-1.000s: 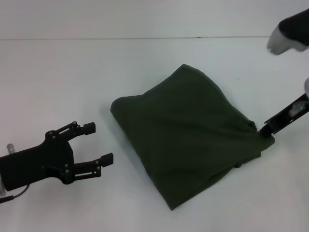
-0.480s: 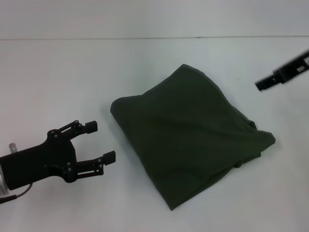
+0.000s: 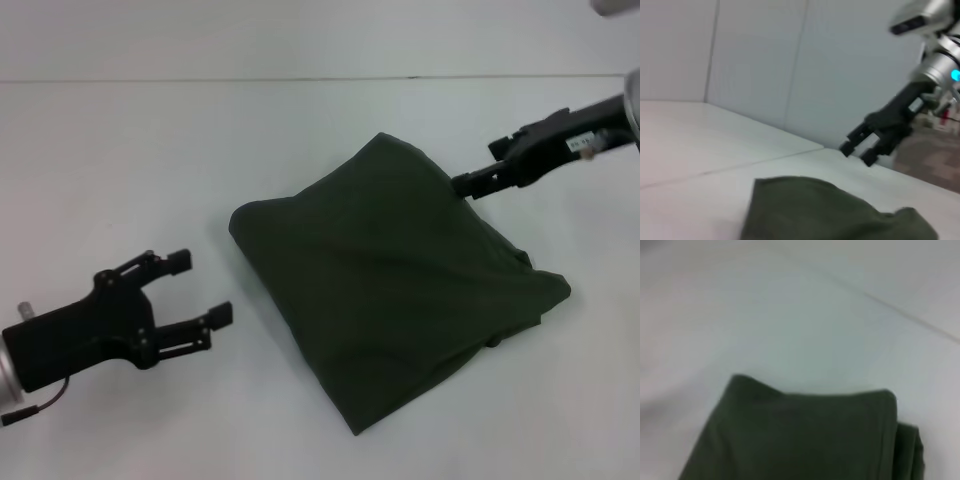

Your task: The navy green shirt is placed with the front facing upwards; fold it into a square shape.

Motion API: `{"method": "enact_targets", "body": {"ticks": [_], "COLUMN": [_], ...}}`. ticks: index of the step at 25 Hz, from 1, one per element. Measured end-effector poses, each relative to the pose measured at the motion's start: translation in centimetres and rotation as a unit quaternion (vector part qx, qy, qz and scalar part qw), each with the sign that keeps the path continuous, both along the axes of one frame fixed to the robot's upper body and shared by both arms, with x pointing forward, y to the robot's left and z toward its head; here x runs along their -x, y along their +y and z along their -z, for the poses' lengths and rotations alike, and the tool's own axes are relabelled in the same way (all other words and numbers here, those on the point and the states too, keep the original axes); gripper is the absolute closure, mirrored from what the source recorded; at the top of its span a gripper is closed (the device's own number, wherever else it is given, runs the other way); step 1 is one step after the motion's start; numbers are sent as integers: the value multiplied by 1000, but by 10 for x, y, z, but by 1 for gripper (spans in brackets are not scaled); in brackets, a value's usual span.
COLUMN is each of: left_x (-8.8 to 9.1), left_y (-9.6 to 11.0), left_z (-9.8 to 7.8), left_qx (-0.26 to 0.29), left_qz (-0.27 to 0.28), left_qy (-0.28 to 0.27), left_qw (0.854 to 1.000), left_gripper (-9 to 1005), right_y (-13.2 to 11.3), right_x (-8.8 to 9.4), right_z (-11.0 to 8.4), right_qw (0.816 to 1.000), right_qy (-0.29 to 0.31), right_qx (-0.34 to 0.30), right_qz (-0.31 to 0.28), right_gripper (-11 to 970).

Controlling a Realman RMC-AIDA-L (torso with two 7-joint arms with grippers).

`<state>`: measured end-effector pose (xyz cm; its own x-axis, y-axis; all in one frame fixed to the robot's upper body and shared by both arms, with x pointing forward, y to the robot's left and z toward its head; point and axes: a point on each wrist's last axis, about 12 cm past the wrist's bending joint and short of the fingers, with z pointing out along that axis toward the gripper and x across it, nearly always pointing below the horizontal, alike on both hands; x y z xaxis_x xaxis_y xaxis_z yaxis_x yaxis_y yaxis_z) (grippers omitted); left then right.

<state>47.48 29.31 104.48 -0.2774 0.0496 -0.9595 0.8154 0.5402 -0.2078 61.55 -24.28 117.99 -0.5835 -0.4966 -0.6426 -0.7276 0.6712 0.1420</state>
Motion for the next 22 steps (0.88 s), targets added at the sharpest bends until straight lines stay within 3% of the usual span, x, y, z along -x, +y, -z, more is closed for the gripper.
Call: {"method": "enact_targets", "body": {"ticks": [6,12,17,22], "left_x": [11,13,14,18], "left_y": [10,15,11,5], "left_z": [10,14,16,12], "left_qx": [14,14,7,-2], "left_qz": [-70,-98,-59,22], "left_qy": [-53,-49,-29,-15], "left_qw": [996,994,998,1000], "left_gripper": [60,60,60,60], "right_y": [-43,-63,-60,-61], "right_x": [36,77,93,100], "right_z": [53,105,121,125], "right_qw": [987,964,957,953], "right_qy": [-122,-228,-255,-268], "right_qx": [-105,-134,-130,-123], "right_qz": [1,-12,-42,-67], "right_gripper": [94,95,91,85]}}
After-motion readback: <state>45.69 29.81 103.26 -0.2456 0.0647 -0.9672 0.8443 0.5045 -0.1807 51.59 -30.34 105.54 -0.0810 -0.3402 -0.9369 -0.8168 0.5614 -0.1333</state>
